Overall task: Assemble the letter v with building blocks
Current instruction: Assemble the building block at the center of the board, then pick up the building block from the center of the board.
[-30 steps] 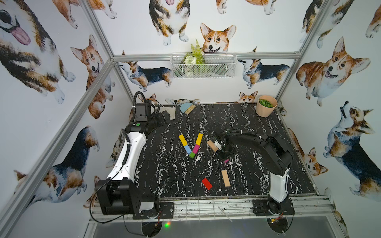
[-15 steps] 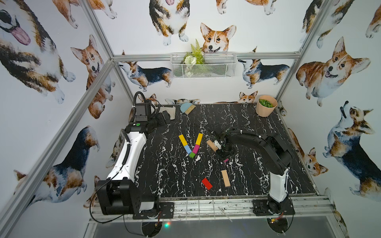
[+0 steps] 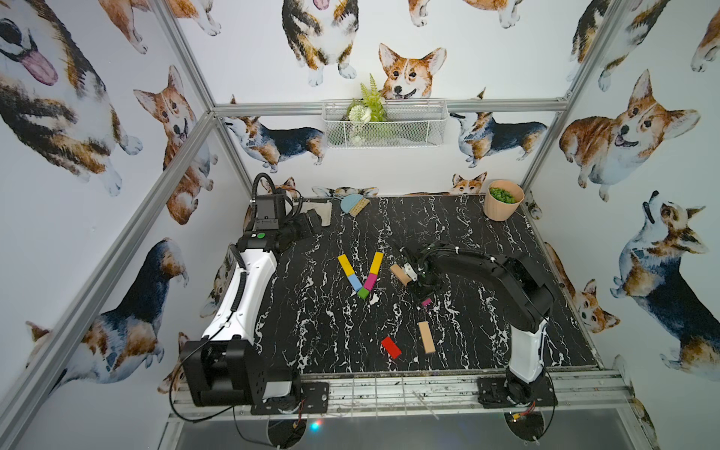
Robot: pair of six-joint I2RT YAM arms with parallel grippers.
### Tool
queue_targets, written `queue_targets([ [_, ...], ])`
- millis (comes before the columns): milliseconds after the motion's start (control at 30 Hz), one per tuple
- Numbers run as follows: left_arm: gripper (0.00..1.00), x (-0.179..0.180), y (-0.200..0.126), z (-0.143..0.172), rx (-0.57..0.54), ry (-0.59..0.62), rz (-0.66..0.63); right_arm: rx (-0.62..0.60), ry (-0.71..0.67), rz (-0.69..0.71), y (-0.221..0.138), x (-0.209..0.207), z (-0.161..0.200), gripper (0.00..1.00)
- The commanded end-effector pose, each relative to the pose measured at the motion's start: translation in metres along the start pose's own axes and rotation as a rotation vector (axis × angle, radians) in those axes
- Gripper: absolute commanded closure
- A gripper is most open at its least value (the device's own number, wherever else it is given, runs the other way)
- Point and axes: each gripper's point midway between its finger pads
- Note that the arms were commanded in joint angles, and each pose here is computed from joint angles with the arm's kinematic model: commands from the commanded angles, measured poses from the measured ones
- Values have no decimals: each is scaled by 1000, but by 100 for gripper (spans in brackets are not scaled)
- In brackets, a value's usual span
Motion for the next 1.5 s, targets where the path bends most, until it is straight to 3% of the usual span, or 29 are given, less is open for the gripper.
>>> queue_targets([
  [0,0,-1,-1,-3,-12,7,3,-25,11,7,-3,-1,-4,48],
  [367,0,-1,-2,-4,-14,8,3,-137,82,38,-45,-9,-5,32],
  [600,0,-1,-2,-4,-16,4,4,-204,31,42,-71,33,15,30],
  [833,0,-1,-5,-5,-23,4,1,-236,-58,15,-64,98,35,30],
  [1467,0,-1,-9,-7,-33,6,-2,-147,-230,-10,-32,169,71,30],
])
Point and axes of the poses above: each gripper's point midway between its finger pads, its own y axis out along the fingers, its own x axis along the line the jaws close on, z = x × y, and after that the axes turned 4 degrees about y, right-handed
